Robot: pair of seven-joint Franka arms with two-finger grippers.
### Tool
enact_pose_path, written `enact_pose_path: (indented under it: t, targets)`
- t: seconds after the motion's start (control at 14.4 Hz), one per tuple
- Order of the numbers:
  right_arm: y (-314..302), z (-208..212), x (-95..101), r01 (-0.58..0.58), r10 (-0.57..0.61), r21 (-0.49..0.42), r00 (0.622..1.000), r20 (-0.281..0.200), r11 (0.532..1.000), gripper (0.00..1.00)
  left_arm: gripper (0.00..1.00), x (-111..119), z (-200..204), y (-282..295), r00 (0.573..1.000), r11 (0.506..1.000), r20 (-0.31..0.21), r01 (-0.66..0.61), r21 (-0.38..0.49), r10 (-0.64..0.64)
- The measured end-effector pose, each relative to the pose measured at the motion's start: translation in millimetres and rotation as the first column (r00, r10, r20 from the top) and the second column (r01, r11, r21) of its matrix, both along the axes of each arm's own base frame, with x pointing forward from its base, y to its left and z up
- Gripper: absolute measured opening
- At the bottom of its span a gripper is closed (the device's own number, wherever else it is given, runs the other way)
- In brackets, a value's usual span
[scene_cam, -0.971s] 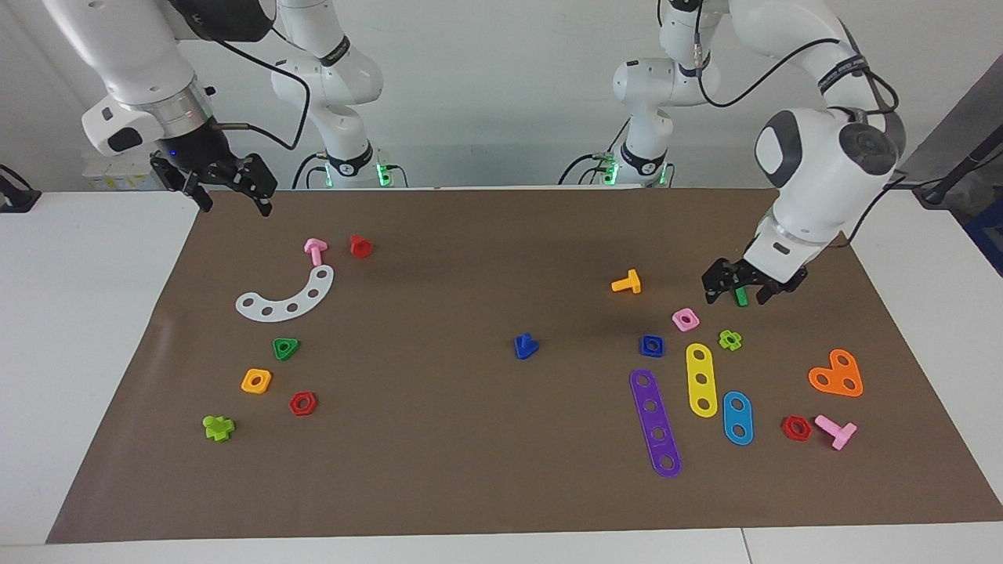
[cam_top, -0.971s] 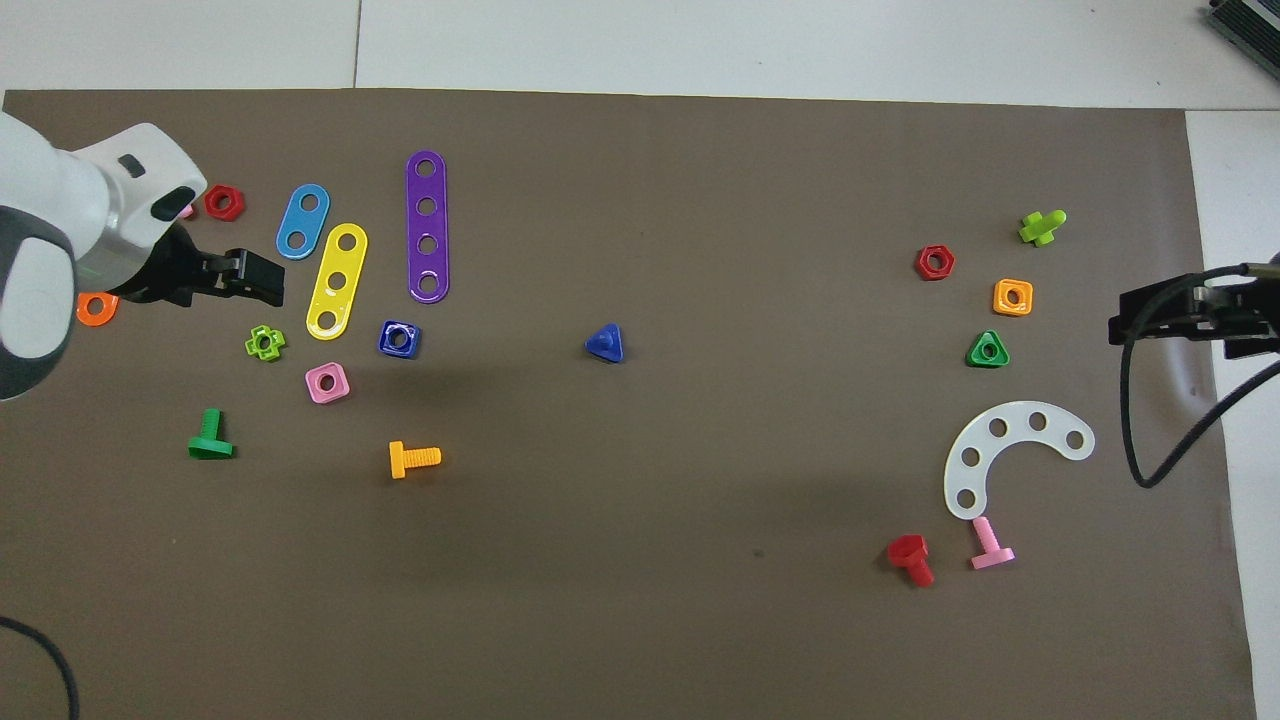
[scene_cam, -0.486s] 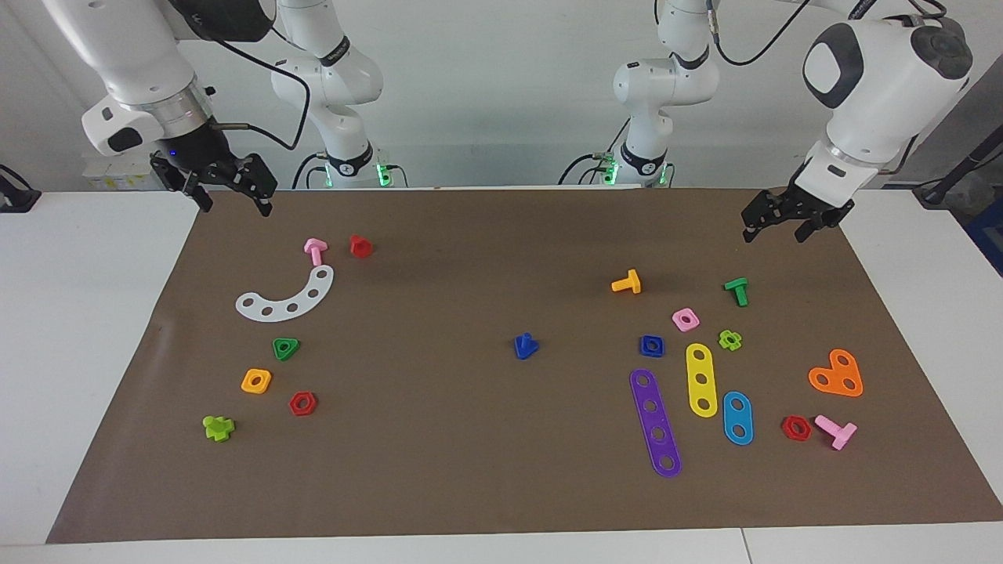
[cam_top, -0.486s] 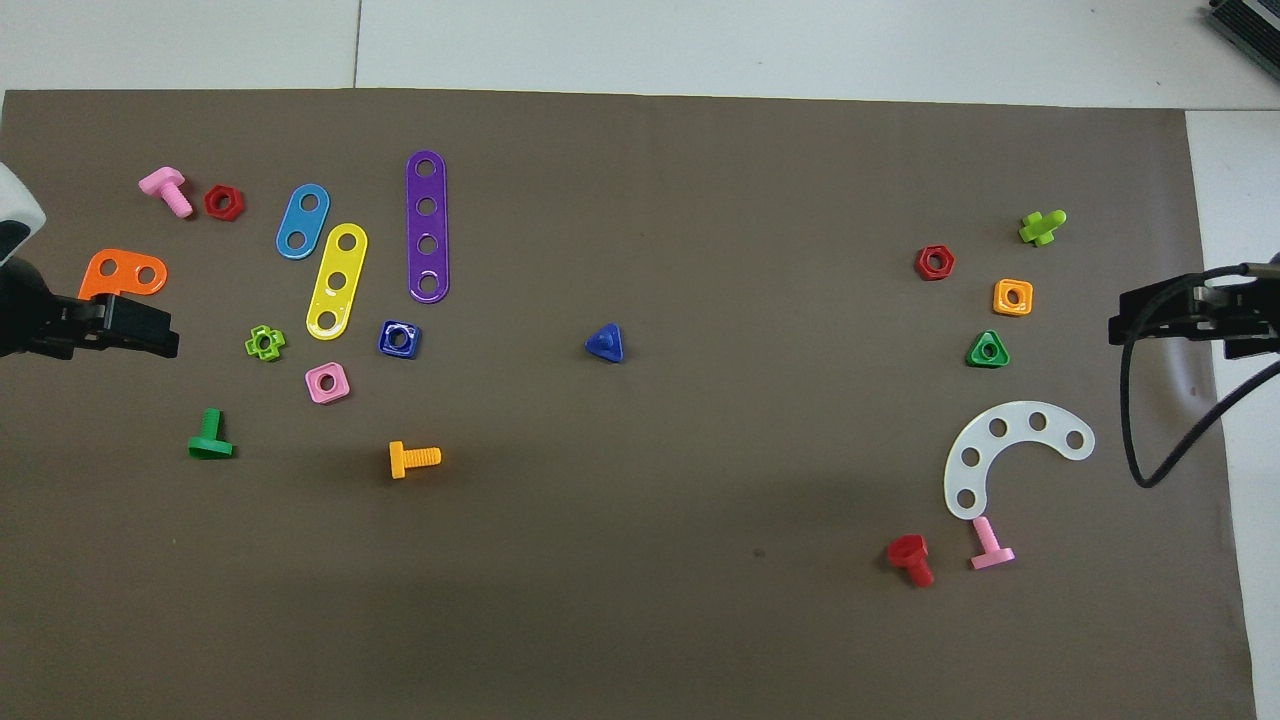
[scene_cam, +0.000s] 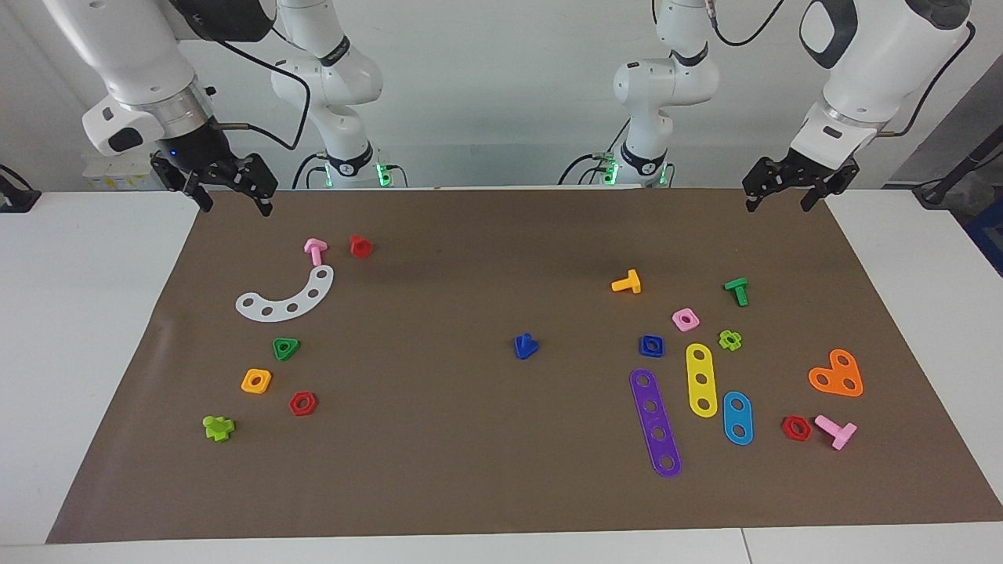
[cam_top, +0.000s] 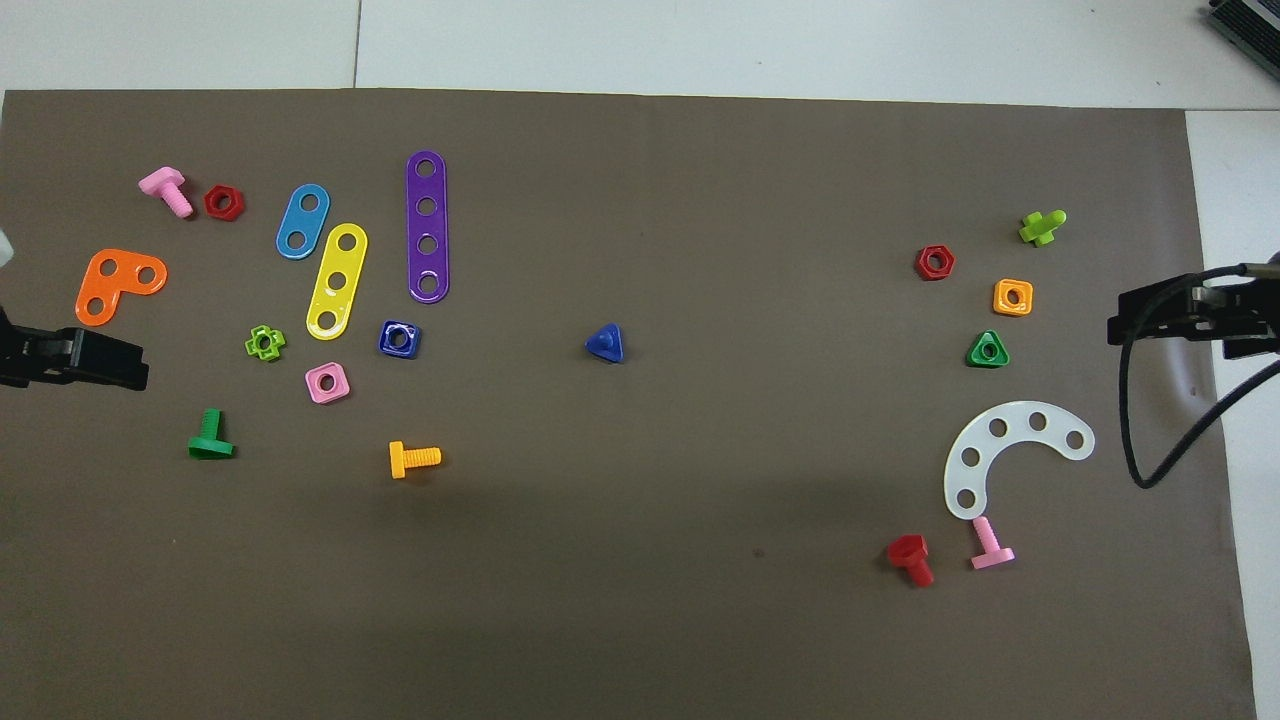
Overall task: Unscrew and place screws in storage area
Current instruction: 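Reach the right gripper to the blue bolt at the centre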
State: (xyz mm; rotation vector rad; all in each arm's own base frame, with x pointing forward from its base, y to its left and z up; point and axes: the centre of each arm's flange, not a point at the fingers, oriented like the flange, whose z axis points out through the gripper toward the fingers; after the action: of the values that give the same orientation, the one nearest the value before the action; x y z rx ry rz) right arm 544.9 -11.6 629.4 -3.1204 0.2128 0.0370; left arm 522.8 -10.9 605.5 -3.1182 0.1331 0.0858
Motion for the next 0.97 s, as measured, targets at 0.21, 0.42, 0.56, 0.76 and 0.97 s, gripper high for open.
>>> enact_pose_path:
  t: [0.21, 0.42, 0.56, 0.76, 0.97]
  targets:
    - [29.2, -4.6, 7.7, -0.021, 0.020, 0.005, 0.998, 0.063, 1.000, 1.00, 1.00, -2.8, 5.3, -2.2, 1.000, 1.000, 0.011, 0.004, 0.001, -0.004]
    - [92.3, -24.1, 16.9, 0.002, -0.004, 0.016, 0.995, 0.101, 1.000, 1.00, 1.00, -0.3, 7.5, -2.8, 0.999, 1.000, 0.036, 0.007, 0.000, -0.007]
    - [145.9, -49.3, 32.0, 0.030, -0.035, 0.034, 0.989, 0.141, 0.999, 1.00, 1.00, 2.9, 8.8, -2.1, 0.998, 1.000, 0.063, 0.007, 0.000, -0.007]
    - [263.8, -112.4, 46.6, 0.069, -0.085, 0.085, 0.978, 0.192, 0.994, 1.00, 1.00, 3.8, 9.1, -0.1, 0.997, 1.000, 0.071, 0.003, 0.000, -0.003]
    - [363.8, -187.9, 39.6, 0.019, -0.042, 0.106, 0.976, 0.214, 0.994, 1.00, 1.00, 3.7, 8.5, 0.7, 0.998, 1.000, 0.069, 0.001, 0.000, -0.001]
